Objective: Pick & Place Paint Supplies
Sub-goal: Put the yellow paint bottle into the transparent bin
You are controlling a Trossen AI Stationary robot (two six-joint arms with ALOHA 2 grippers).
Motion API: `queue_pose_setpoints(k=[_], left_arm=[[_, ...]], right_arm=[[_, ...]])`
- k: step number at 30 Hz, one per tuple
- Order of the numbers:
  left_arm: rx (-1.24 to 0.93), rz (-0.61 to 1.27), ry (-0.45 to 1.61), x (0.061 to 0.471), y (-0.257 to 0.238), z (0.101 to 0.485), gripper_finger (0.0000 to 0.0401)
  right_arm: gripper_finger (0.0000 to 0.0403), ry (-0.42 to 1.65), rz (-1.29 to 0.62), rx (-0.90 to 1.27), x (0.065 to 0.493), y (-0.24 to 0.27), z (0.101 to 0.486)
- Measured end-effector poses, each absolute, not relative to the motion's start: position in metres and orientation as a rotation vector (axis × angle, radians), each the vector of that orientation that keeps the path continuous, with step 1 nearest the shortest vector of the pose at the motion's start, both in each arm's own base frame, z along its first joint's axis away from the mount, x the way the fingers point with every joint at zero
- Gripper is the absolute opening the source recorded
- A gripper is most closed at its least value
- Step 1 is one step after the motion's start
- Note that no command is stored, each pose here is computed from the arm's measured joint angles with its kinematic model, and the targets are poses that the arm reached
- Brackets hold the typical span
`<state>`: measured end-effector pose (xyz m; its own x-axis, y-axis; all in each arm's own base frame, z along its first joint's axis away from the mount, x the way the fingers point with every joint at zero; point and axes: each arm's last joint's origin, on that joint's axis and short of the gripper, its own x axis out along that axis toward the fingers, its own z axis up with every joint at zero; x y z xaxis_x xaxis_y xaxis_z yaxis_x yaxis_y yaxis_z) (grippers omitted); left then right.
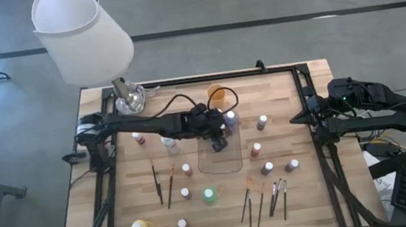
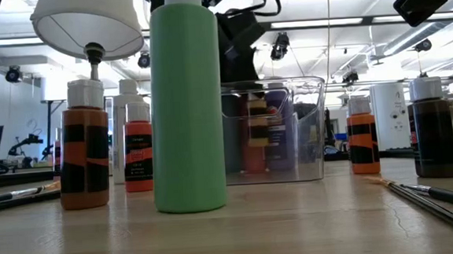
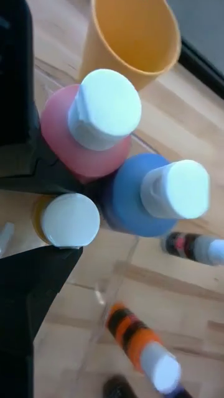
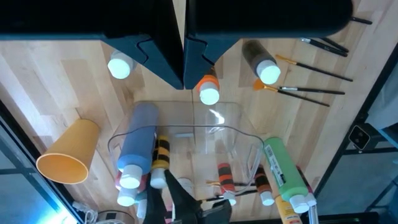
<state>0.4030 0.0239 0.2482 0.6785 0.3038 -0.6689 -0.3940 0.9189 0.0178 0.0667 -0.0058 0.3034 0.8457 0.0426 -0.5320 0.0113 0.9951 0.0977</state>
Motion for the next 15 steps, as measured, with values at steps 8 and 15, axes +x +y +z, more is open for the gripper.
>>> queue_pose_setpoints(k=[8,15], left_arm=[[-0.111,0.413,0.712,0.403,0.013,0.244,0.0124],[-0.080,0.414,0.719,0.397,0.005,0.257,0.0124]], right_arm=[[0.0008,0.562,0.017,0.098,0.067,-0.006,0.304],[0.0008,0.562,0.017,0.098,0.067,-0.006,0.304]])
